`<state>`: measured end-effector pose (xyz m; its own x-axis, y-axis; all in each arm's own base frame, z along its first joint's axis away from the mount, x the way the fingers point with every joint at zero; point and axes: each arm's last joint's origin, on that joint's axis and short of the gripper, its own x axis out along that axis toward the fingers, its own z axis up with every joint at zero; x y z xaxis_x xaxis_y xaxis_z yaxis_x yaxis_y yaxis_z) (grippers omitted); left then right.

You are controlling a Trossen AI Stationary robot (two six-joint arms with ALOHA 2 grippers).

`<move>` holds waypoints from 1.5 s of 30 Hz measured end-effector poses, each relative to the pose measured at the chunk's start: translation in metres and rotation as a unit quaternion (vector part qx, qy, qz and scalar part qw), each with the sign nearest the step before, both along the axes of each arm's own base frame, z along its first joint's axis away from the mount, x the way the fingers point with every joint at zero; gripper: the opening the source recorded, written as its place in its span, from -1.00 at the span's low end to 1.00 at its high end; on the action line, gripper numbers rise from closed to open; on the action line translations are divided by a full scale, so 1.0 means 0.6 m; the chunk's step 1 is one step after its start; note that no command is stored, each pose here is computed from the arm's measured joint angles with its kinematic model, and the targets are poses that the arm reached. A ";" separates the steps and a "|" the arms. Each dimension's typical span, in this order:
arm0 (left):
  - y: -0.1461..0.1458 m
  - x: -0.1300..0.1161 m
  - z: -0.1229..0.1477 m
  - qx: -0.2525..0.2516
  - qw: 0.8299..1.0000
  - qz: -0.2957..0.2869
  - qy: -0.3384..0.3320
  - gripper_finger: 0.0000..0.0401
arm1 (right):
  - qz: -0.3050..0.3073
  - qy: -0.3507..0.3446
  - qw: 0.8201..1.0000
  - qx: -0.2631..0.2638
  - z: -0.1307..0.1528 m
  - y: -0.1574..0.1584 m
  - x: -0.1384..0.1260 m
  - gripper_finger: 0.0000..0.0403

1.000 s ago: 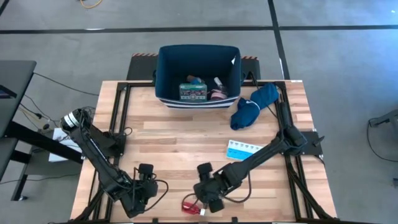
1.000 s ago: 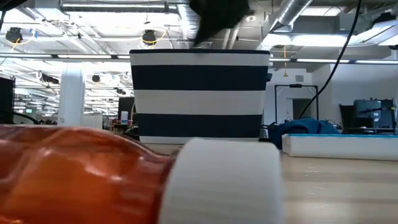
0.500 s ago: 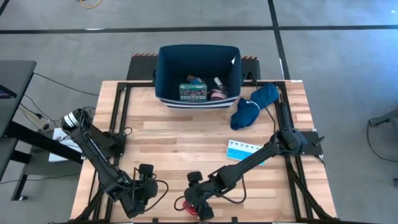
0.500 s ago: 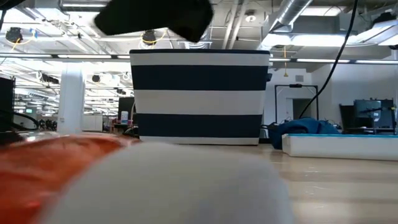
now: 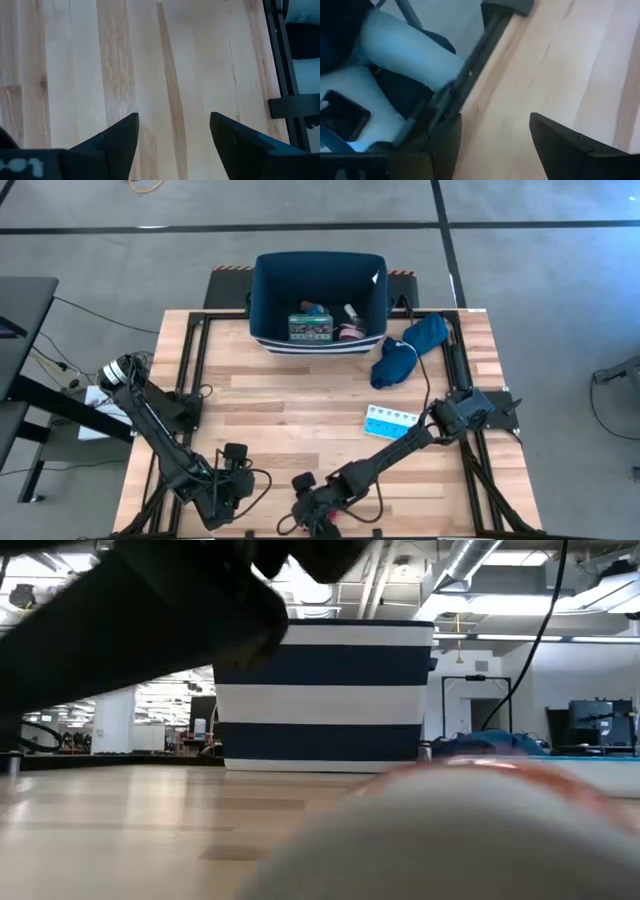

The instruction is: Pick & place medical supplies in basket/bin

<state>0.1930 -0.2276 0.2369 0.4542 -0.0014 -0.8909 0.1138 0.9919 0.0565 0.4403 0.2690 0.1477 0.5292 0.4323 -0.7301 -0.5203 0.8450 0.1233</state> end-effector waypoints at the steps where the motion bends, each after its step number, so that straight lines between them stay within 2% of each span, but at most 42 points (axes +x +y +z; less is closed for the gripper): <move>1: 0.000 0.000 0.000 -0.001 1.000 0.000 -0.001 0.18 | 0.000 0.003 1.000 -0.001 -0.005 -0.001 0.001 0.12; 6: -0.001 0.000 0.000 -0.006 1.000 -0.001 0.003 0.18 | 0.003 0.032 0.998 -0.044 -0.024 -0.022 0.001 0.12; 10: 0.001 0.002 0.000 -0.001 1.000 -0.008 0.003 0.18 | 0.009 0.032 0.992 -0.119 0.012 -0.050 -0.009 0.12; 13: 0.004 0.006 0.000 0.005 1.000 -0.007 -0.004 0.18 | -0.030 0.045 0.983 -0.178 0.054 -0.080 -0.023 0.12; 15: 0.005 0.008 0.001 0.006 1.000 -0.005 -0.004 0.18 | -0.070 0.058 0.982 -0.166 0.088 -0.095 -0.033 0.12; 17: 0.005 0.008 0.000 0.006 1.000 -0.005 -0.004 0.18 | -0.106 0.064 0.984 -0.131 0.122 -0.099 -0.045 0.12; 19: 0.005 0.008 0.000 0.005 1.000 -0.006 -0.004 0.18 | -0.119 0.062 0.986 -0.100 0.151 -0.086 -0.062 0.12; 21: 0.004 0.007 0.000 0.005 1.000 -0.007 -0.003 0.18 | -0.113 0.069 0.987 -0.092 0.158 -0.062 -0.082 0.12; 29: -0.001 0.001 0.001 0.004 1.000 -0.009 -0.006 0.18 | -0.133 0.159 0.975 -0.078 0.102 0.032 -0.143 0.12; 32: -0.001 0.001 0.001 0.004 1.000 -0.008 -0.007 0.18 | -0.139 0.170 0.972 -0.079 0.086 0.046 -0.149 0.12; 35: -0.001 0.001 0.001 0.004 1.000 -0.006 -0.008 0.18 | -0.170 0.178 0.967 -0.068 0.082 0.039 -0.142 0.12; 40: -0.001 0.001 0.001 0.007 1.000 -0.011 -0.008 0.18 | -0.266 0.188 0.945 0.001 0.085 0.021 -0.117 0.12; 45: -0.001 0.001 0.001 0.009 1.000 -0.015 -0.008 0.18 | -0.367 0.216 0.901 0.077 0.087 0.022 -0.114 0.12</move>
<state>0.1935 -0.2281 0.2373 0.4683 0.0016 -0.8836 0.1420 0.9869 0.0770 0.3721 0.2824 0.1997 0.3937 0.1949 -0.8984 0.2976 0.8976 0.3251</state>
